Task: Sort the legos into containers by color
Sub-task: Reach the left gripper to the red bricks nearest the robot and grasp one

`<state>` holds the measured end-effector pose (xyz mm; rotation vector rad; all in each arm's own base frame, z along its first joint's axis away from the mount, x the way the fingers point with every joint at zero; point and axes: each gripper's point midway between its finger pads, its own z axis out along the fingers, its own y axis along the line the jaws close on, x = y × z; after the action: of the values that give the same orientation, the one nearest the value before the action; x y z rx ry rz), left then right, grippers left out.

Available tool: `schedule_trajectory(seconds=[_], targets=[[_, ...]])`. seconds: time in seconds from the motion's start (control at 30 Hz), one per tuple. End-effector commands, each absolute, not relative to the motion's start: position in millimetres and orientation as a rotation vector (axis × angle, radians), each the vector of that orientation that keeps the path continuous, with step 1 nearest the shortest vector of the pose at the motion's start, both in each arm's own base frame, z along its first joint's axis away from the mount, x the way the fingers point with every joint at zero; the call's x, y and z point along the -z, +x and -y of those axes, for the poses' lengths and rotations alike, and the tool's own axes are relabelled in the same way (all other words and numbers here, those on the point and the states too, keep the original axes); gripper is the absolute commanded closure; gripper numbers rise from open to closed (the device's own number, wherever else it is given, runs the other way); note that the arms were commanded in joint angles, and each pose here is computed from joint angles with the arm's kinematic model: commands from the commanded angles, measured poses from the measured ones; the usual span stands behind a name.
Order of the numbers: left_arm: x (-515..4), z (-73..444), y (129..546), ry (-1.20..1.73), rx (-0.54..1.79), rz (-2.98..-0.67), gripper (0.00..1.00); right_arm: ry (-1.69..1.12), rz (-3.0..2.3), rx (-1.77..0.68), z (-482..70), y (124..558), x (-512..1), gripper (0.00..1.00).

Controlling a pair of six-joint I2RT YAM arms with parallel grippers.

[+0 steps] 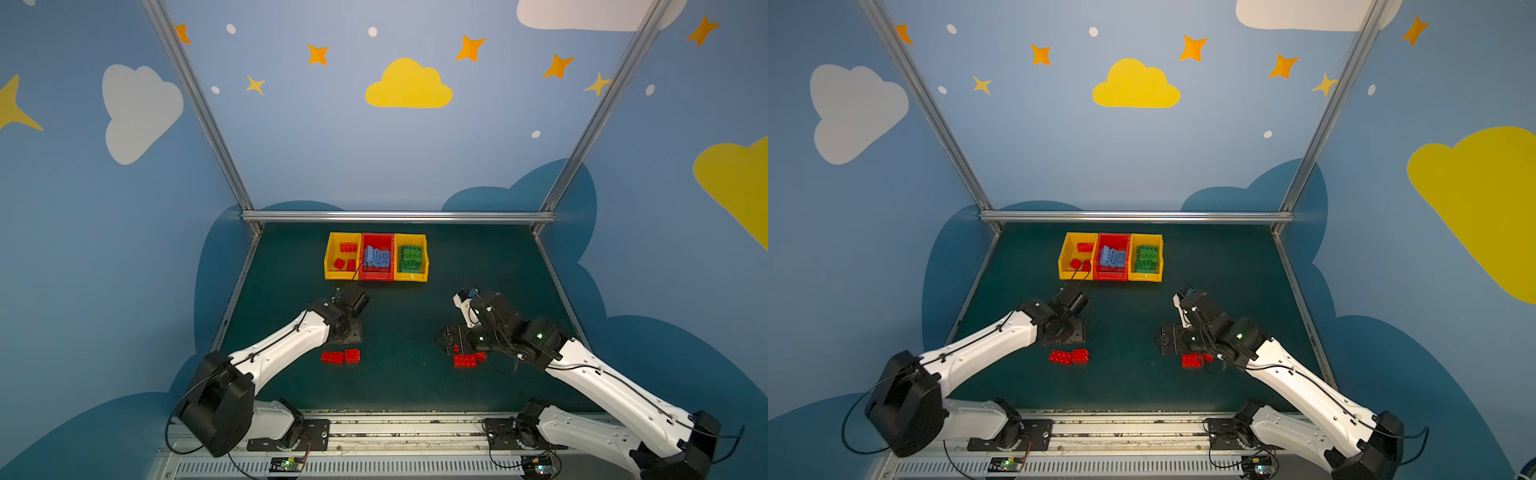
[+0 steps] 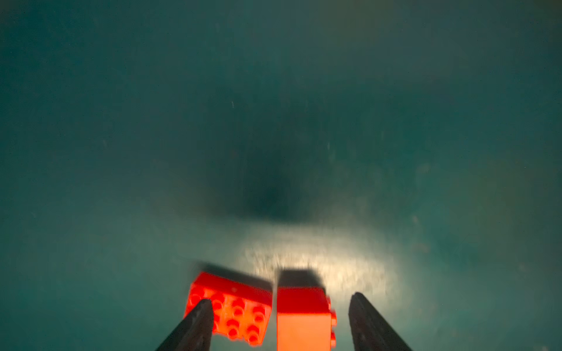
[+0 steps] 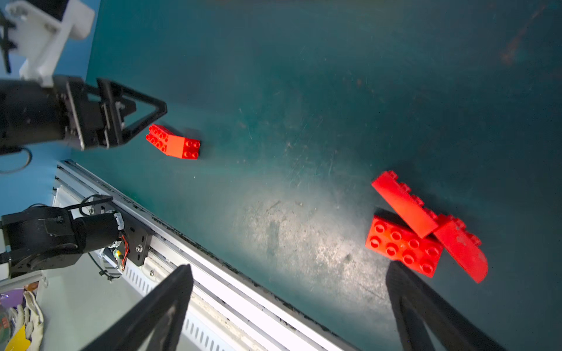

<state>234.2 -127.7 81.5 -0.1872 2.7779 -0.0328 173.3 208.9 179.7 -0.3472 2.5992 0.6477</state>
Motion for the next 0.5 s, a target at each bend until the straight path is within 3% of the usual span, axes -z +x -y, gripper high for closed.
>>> schedule_trajectory(seconds=[0.0,0.47], targets=[[-83,141,228,-0.255,0.144,-2.735,0.30,-0.300,-2.592,-0.602,-202,171,-179,0.03],[-53,157,207,-0.213,0.117,-2.791,0.30,-0.312,-2.588,-0.555,-201,165,-176,0.03]])
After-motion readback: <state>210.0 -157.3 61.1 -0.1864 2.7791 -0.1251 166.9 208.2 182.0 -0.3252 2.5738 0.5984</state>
